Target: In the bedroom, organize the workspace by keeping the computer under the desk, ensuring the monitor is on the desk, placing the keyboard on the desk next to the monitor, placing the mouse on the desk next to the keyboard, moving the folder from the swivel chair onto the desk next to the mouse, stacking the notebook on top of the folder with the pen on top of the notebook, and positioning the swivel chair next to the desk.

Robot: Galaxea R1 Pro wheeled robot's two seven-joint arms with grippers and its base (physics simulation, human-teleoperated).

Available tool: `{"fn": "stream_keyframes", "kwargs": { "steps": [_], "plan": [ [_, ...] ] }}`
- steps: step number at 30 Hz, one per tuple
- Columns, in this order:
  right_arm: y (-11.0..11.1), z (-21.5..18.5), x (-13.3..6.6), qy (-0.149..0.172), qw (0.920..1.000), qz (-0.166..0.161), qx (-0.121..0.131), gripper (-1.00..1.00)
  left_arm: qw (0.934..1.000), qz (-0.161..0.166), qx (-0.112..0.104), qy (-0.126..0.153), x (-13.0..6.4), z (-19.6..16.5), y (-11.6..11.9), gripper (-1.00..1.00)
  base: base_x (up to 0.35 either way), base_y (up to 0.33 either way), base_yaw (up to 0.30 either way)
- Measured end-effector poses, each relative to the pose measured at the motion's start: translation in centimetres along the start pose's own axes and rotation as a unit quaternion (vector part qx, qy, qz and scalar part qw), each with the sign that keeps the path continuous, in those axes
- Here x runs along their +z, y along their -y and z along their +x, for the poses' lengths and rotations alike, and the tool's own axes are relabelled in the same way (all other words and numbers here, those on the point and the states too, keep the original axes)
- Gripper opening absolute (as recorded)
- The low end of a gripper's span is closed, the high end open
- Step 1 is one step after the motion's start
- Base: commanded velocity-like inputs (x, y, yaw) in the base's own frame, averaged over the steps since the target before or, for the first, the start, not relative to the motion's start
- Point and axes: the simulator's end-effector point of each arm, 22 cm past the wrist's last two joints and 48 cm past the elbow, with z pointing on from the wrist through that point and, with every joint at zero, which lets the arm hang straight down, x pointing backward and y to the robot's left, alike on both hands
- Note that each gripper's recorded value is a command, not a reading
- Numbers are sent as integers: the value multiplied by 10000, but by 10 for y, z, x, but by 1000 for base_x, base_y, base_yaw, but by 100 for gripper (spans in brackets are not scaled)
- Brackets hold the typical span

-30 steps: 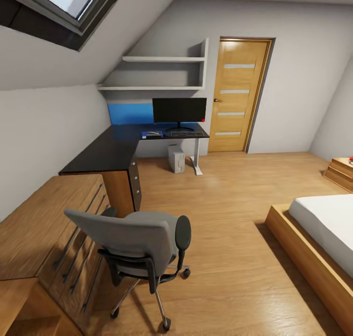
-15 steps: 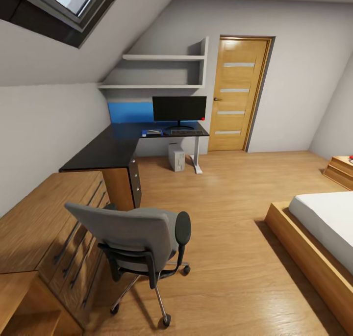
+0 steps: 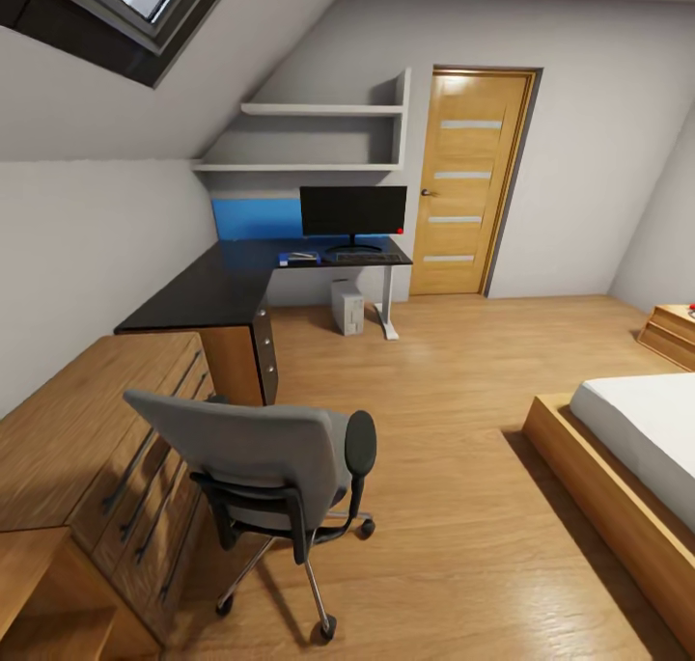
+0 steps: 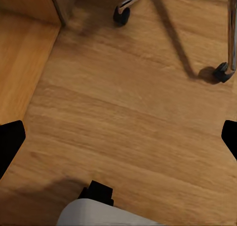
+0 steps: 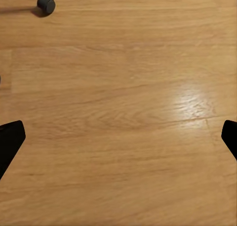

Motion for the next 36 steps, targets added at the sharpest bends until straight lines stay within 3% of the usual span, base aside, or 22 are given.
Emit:
{"fn": "stream_keyframes", "kwargs": {
  "steps": [6,15,24,29,32,36],
  "plan": [
    [-1,7,7,-3,10000,2,1,100,9994,137,-68,-298,11,12,16,100,0,0,0],
    [-7,16,18,22,10000,-48,10,100,9986,460,-177,-205,37,-24,52,100,0,0,0],
    [-12,-8,42,349,9994,-19,86,100,9958,802,-149,-422,54,-62,83,100,0,0,0],
    [-16,-23,62,305,9995,-8,88,100,9954,906,-156,-276,66,-86,96,100,0,0,0],
    [-38,-46,75,194,9997,-102,143,100,9946,1021,-166,-99,77,-119,112,100,0,0,0],
    [-56,-74,84,273,9992,-164,246,100,9940,1084,-162,-19,87,-139,121,100,0,0,0]
  ]
}}
